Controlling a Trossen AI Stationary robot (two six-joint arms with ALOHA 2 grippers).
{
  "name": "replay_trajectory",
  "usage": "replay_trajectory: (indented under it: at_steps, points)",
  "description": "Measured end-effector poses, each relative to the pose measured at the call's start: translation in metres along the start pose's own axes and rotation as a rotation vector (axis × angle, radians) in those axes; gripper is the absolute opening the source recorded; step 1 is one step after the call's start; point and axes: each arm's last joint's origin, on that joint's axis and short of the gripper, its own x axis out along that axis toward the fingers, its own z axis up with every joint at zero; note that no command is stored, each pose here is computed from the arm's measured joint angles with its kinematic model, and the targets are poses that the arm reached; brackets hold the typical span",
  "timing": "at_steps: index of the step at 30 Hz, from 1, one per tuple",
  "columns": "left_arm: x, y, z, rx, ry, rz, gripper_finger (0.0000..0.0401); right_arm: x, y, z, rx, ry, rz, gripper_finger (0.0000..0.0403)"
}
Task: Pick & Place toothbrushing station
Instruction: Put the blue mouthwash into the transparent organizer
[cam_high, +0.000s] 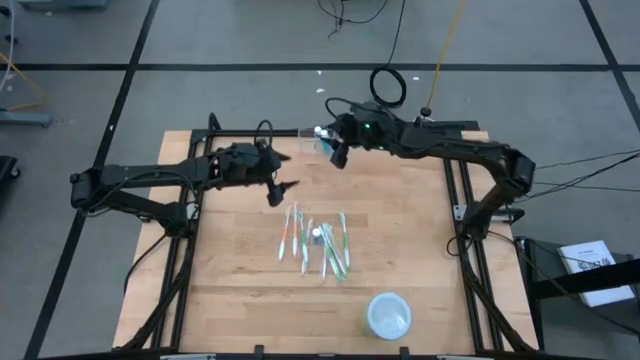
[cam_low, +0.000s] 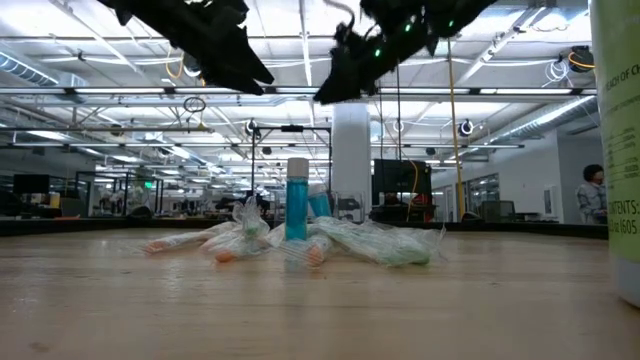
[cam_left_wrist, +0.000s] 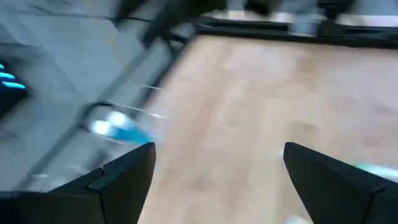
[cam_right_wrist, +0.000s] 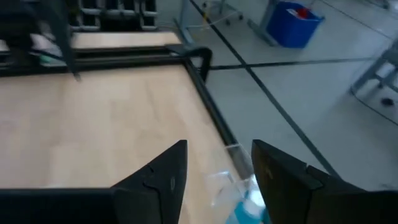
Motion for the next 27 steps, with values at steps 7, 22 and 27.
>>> replay_trajectory:
  at_steps: [7,22,27]
  points:
    - [0.012,-0.044,-0.015,0.106,0.111,-0.339,0.0346,-0.05,0.019,0.015,-0.029,0.065,0.071,0.0167]
    - [0.076,-0.111,-0.054,0.195,0.175,-0.324,0.031,-0.085,0.048,0.025,-0.054,0.063,0.167,0.016]
    - [0.085,-0.112,-0.062,0.155,0.216,-0.323,0.0309,-0.087,0.053,0.026,-0.068,0.053,0.179,0.016]
